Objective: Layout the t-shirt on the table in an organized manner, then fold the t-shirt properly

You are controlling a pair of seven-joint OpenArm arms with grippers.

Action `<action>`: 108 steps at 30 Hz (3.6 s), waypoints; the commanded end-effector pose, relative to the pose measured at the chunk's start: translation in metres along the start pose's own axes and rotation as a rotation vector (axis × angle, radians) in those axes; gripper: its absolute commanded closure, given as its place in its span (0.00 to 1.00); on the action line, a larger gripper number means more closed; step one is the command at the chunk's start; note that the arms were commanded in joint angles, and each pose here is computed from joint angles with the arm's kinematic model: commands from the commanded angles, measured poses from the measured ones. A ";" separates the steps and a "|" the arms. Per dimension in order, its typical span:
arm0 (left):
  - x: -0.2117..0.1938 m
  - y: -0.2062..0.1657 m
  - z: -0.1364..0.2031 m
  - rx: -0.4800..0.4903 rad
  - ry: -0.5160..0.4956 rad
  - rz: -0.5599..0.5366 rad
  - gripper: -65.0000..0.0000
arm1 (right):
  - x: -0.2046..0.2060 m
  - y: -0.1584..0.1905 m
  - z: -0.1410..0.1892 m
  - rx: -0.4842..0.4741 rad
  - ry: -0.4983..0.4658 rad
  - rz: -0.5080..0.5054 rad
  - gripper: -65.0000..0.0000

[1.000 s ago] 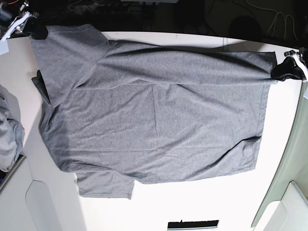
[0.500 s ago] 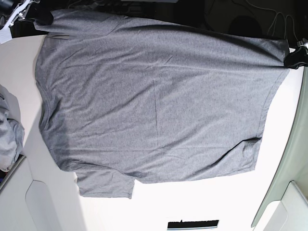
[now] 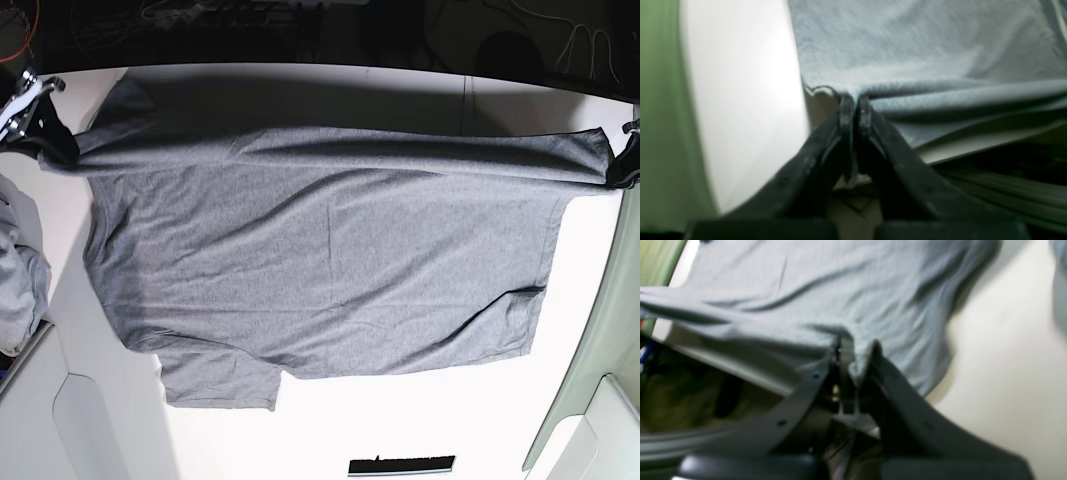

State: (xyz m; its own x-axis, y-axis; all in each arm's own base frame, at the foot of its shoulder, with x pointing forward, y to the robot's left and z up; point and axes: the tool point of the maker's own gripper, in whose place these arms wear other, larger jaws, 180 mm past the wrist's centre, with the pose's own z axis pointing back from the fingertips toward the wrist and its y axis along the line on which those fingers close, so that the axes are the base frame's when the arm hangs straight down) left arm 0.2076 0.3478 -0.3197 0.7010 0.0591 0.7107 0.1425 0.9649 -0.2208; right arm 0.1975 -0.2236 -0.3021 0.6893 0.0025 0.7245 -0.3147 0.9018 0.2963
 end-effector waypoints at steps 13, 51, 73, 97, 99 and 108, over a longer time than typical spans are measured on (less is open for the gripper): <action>0.010 0.008 -0.046 0.032 0.017 -0.130 1.00 | 0.073 -0.031 -0.068 0.031 -0.017 0.154 1.00; 0.008 0.027 -0.117 0.049 0.098 -0.147 0.89 | -0.050 -0.026 -0.105 0.104 0.319 -0.015 1.00; 0.039 0.032 -0.087 -0.034 0.022 0.079 0.49 | 0.024 -0.099 -0.048 -0.128 0.035 -0.082 0.51; 0.026 0.019 -0.090 -0.086 -0.034 0.231 0.40 | -0.045 -0.082 -0.121 0.017 0.099 -0.429 0.38; 0.028 0.026 -0.086 -0.058 -0.042 0.225 0.40 | -0.048 -0.074 -0.127 0.037 0.099 -0.441 0.38; 0.005 0.054 -0.098 0.087 -0.062 0.170 0.40 | -0.047 -0.055 -0.142 0.081 0.091 -0.461 0.38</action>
State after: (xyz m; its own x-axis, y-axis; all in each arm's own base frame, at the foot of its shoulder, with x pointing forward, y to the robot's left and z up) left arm 0.2750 0.3660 -0.4125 0.7040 0.2486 0.6653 -0.0534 0.9526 -0.2995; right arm 0.2674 -0.2052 -0.4494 0.8337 -0.3584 0.4201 0.0123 0.7727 0.6347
